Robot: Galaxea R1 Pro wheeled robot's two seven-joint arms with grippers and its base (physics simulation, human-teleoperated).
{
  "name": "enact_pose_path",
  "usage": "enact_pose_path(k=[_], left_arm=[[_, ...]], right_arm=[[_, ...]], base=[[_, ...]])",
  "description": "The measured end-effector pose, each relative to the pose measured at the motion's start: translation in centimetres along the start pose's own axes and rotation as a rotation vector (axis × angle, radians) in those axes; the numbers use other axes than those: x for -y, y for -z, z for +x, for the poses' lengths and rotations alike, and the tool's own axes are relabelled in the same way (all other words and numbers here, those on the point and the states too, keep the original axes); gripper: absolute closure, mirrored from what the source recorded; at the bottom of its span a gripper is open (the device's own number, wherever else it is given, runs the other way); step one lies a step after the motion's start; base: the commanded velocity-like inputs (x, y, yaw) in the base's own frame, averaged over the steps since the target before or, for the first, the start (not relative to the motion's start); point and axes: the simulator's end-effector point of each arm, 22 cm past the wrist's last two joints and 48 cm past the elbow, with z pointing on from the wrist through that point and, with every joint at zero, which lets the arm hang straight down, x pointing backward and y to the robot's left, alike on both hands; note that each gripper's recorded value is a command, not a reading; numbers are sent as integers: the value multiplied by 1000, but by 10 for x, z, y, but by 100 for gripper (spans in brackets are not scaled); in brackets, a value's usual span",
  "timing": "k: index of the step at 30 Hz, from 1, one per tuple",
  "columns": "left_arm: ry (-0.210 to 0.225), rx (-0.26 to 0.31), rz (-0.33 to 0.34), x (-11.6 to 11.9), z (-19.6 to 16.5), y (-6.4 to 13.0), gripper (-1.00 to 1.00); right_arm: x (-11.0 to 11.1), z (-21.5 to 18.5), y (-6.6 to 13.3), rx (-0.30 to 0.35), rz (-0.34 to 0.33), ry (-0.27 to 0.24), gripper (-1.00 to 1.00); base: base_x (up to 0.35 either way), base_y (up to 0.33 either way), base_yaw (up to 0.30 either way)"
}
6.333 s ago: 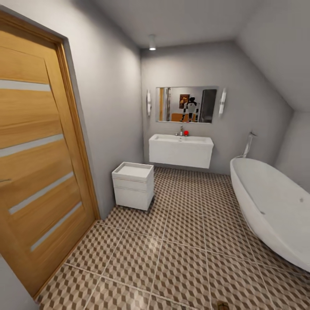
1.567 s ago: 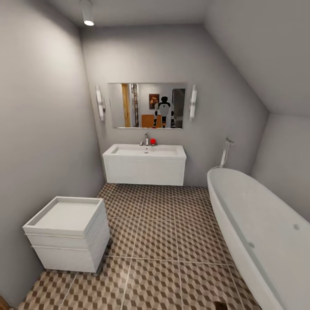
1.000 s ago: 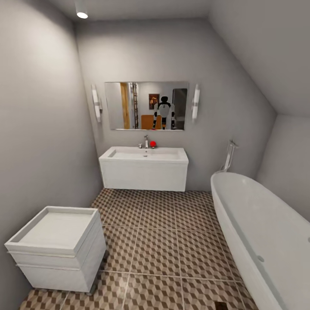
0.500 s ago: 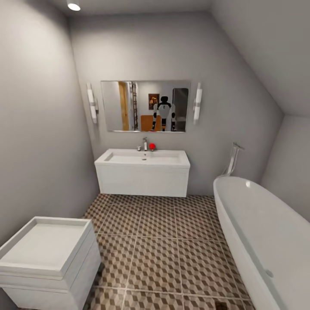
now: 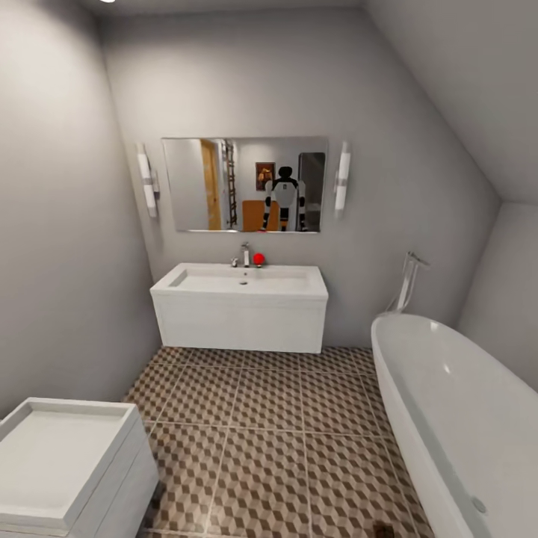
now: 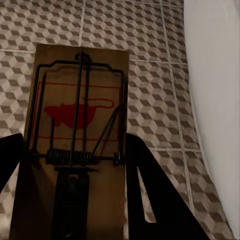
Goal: Take the four mousetraps from the cabinet in the bathroom and place them on the bathroom floor. Make sure all four end up on the same floor surface, and ensure that at least two of them are either under or directly next to the same bathroom sink.
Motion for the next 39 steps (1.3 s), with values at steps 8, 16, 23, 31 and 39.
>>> enact_pose_path(k=[8, 16, 23, 31, 39], left_arm=[[0, 2, 0, 0, -1, 0, 100], [0, 2, 0, 0, -1, 0, 100], [0, 4, 1, 0, -2, 0, 100], [0, 4, 1, 0, -2, 0, 100], [0, 4, 1, 0, -2, 0, 100]], right_arm=[[0, 0, 0, 0, 0, 0, 100], [0, 0, 0, 1, 0, -1, 100], [0, -1, 0, 2, 1, 0, 100], [0, -1, 0, 2, 0, 0, 100], [0, -1, 0, 3, 0, 0, 100]], base=[[327, -15, -106], [327, 0, -29], [327, 0, -92], [327, 0, -4], [327, 0, 0]])
